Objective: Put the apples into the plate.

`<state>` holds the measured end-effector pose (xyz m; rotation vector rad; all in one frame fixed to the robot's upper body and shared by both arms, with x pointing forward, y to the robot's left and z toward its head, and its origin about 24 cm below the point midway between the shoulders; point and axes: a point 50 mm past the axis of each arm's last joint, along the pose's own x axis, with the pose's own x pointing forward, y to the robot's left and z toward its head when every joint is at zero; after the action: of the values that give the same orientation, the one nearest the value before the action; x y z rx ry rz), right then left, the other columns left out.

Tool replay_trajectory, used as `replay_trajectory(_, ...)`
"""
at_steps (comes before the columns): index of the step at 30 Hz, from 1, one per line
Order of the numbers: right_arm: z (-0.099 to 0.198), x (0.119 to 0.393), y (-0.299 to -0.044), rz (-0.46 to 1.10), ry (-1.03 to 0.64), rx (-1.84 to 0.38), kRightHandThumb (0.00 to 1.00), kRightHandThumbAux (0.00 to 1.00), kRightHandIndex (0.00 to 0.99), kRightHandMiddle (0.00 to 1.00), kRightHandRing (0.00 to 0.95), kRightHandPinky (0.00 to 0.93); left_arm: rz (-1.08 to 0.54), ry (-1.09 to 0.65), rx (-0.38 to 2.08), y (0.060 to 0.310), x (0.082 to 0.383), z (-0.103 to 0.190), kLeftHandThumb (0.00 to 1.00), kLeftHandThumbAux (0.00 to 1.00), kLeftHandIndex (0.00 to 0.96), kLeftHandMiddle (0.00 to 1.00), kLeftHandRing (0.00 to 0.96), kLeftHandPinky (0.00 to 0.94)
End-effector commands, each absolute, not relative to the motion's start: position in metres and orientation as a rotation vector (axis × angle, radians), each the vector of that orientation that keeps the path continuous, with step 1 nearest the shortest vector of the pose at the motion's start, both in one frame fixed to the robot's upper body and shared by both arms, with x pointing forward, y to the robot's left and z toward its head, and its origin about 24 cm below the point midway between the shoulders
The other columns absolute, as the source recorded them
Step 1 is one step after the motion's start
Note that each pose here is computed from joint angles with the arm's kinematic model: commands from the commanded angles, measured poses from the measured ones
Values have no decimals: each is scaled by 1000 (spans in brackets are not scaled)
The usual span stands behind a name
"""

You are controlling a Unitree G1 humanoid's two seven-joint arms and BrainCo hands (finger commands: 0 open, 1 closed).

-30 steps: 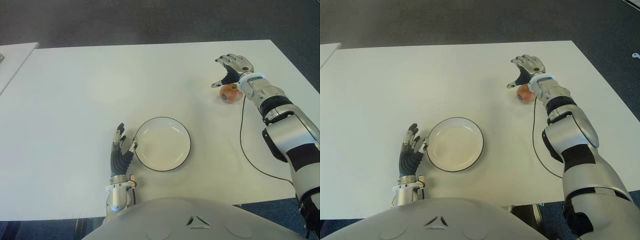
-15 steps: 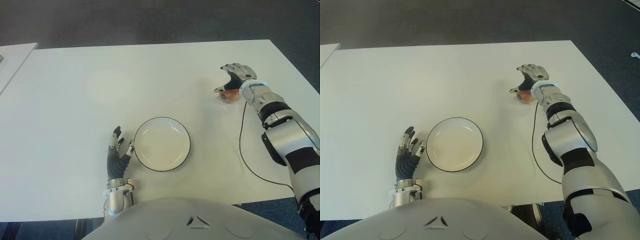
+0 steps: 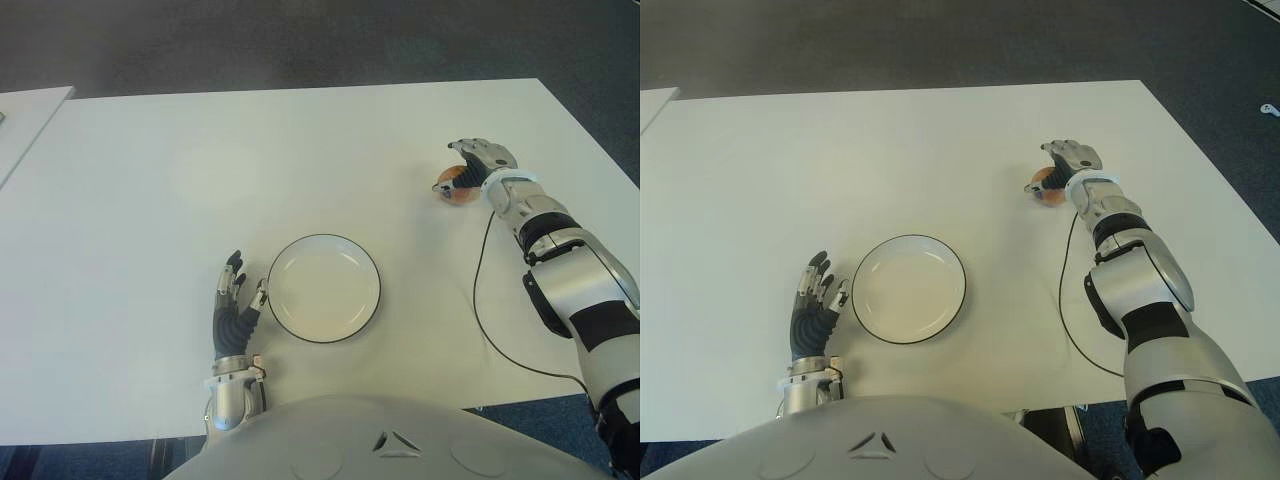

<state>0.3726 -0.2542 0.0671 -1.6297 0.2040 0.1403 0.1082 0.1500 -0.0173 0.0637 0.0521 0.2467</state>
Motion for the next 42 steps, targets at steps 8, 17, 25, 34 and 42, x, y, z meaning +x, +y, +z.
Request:
replay_trajectory(8, 46, 361, -259, 150, 297, -1595, 138, 502, 2, 33, 20, 48, 259, 97, 75, 159, 100, -25, 0, 654, 115, 44, 33, 52)
replay_trajectory(17, 36, 353, -265, 143, 340, -1589, 143, 520, 2, 34, 24, 51, 250, 109, 71, 168, 96, -32, 0, 593, 124, 43, 32, 56)
replay_trajectory(25, 29, 350, -264, 145, 358, -1573, 148, 539, 0, 40, 30, 54, 257, 108, 56, 173, 94, -36, 3, 519, 115, 32, 21, 52)
replay_trajectory(34, 18, 344, -260, 159, 386, -1551, 140, 553, 1, 47, 38, 59, 268, 99, 75, 179, 89, -38, 0, 486, 111, 39, 26, 61)
replay_trajectory(42, 0, 332, -259, 163, 424, -1532, 190, 529, 6, 51, 36, 58, 282, 90, 135, 182, 83, -36, 0, 491, 103, 49, 50, 93)
